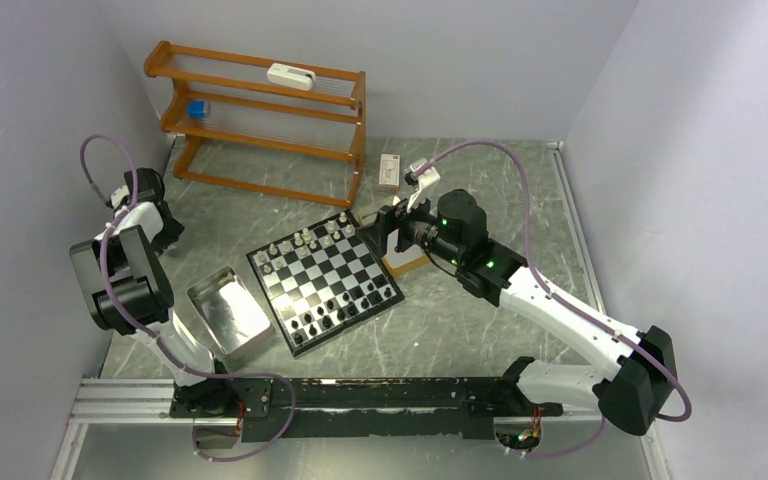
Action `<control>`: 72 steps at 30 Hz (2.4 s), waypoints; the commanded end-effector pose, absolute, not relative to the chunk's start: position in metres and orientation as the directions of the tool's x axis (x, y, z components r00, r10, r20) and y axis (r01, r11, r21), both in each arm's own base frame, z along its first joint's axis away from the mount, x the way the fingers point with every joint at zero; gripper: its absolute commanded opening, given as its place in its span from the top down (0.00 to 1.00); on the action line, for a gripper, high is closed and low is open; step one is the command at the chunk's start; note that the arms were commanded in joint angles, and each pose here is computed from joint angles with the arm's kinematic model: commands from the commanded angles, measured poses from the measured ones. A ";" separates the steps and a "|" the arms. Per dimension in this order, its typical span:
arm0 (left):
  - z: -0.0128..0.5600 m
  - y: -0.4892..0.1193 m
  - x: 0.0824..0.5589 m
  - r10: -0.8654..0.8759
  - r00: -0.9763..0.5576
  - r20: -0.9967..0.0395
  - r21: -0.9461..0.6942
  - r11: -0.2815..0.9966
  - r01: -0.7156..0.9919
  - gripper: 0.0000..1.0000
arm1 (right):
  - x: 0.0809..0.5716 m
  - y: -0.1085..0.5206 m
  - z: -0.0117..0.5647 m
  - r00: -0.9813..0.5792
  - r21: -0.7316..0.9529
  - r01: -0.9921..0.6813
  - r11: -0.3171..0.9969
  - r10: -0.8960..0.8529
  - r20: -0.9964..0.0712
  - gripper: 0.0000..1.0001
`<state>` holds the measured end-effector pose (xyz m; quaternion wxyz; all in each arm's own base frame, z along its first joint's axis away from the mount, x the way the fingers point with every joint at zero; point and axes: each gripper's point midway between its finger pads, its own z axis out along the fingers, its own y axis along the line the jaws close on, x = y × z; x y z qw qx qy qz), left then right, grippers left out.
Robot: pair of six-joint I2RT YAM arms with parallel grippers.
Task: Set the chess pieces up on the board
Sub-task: Place the chess piece at the center of the board.
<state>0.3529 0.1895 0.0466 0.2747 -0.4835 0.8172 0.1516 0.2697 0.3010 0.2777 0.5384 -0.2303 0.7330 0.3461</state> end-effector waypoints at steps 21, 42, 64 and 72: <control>0.043 0.192 0.379 -0.700 -0.413 -0.583 -0.103 0.568 -0.817 0.56 | 0.273 0.302 0.291 -0.280 0.243 -0.713 0.657 0.051 -0.959 0.13; 0.055 0.231 0.402 -0.661 -0.353 -0.662 -0.114 0.555 -0.824 0.59 | 0.277 0.299 0.287 -0.274 0.227 -0.701 0.676 0.039 -0.961 0.13; 0.018 0.198 0.418 -0.667 -0.458 -0.587 -0.213 0.673 -0.708 0.58 | 0.276 0.301 0.285 -0.278 0.233 -0.705 0.670 0.041 -0.960 0.14; 0.008 0.190 0.419 -0.663 -0.495 -0.561 -0.198 0.689 -0.698 0.60 | 0.275 0.301 0.286 -0.277 0.233 -0.706 0.668 0.042 -0.960 0.14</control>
